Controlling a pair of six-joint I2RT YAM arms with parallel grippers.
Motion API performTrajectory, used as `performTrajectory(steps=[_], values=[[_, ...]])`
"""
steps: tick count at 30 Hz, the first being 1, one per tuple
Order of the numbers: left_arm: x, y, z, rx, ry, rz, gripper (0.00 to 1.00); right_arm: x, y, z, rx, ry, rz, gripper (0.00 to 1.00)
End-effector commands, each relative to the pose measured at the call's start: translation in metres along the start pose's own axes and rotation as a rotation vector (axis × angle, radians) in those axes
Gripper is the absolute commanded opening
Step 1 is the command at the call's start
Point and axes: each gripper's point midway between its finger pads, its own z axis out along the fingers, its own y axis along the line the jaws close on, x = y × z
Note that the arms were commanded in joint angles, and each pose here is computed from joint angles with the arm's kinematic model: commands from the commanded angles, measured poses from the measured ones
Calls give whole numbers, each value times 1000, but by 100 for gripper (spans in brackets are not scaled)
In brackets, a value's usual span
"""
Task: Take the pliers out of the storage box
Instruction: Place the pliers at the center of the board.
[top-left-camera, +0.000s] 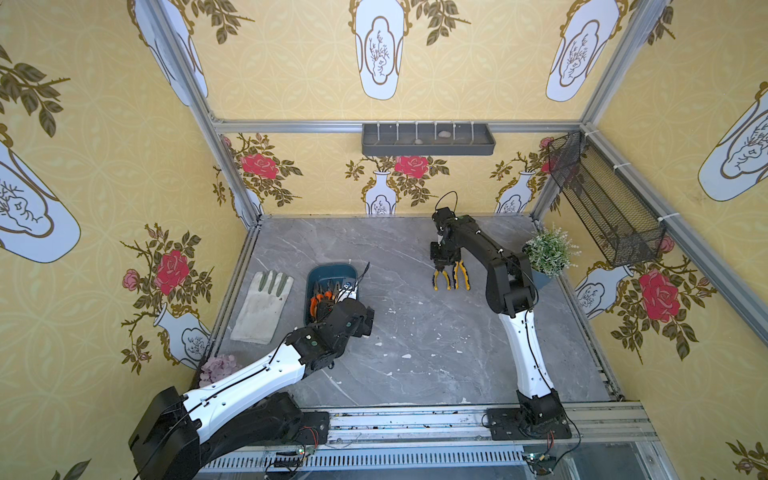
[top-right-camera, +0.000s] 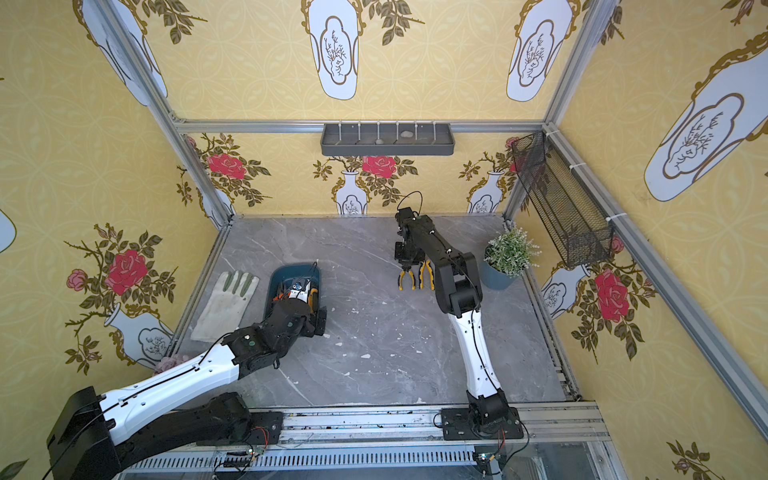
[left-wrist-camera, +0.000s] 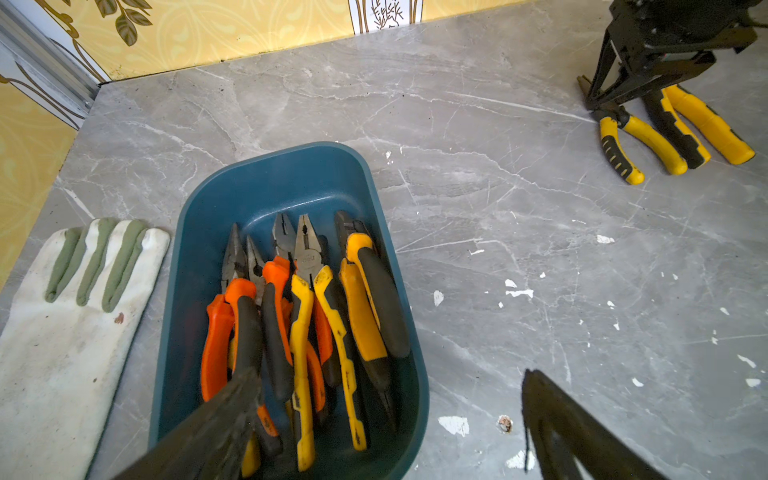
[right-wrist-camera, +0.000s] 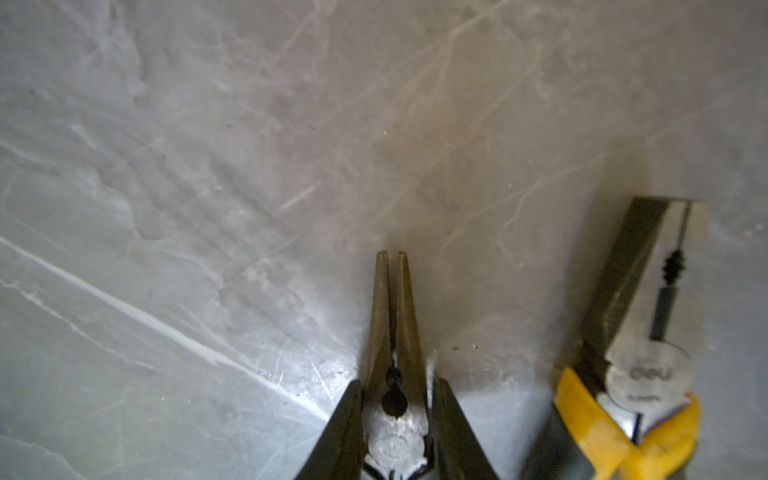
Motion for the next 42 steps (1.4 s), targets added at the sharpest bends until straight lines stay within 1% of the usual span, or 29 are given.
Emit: performTrajectory(steps=[1, 17, 22, 25, 27, 42], values=[[0, -1, 1, 7, -6, -14, 99, 3, -4, 1, 20, 14, 6, 29], [2, -1, 3, 4, 0, -13, 99, -8, 1, -9, 6, -22, -4, 29], [2, -1, 2, 4, 1, -13, 99, -4, 0, -5, 10, -7, -5, 28], [2, -1, 3, 3, 0, -14, 99, -3, 0, -3, 13, -1, -7, 23], [3, -1, 3, 3, 1, -12, 99, -3, 0, -2, 13, -2, -5, 22], [3, -1, 3, 3, 2, -12, 99, -11, 1, -7, 11, -24, -5, 22]])
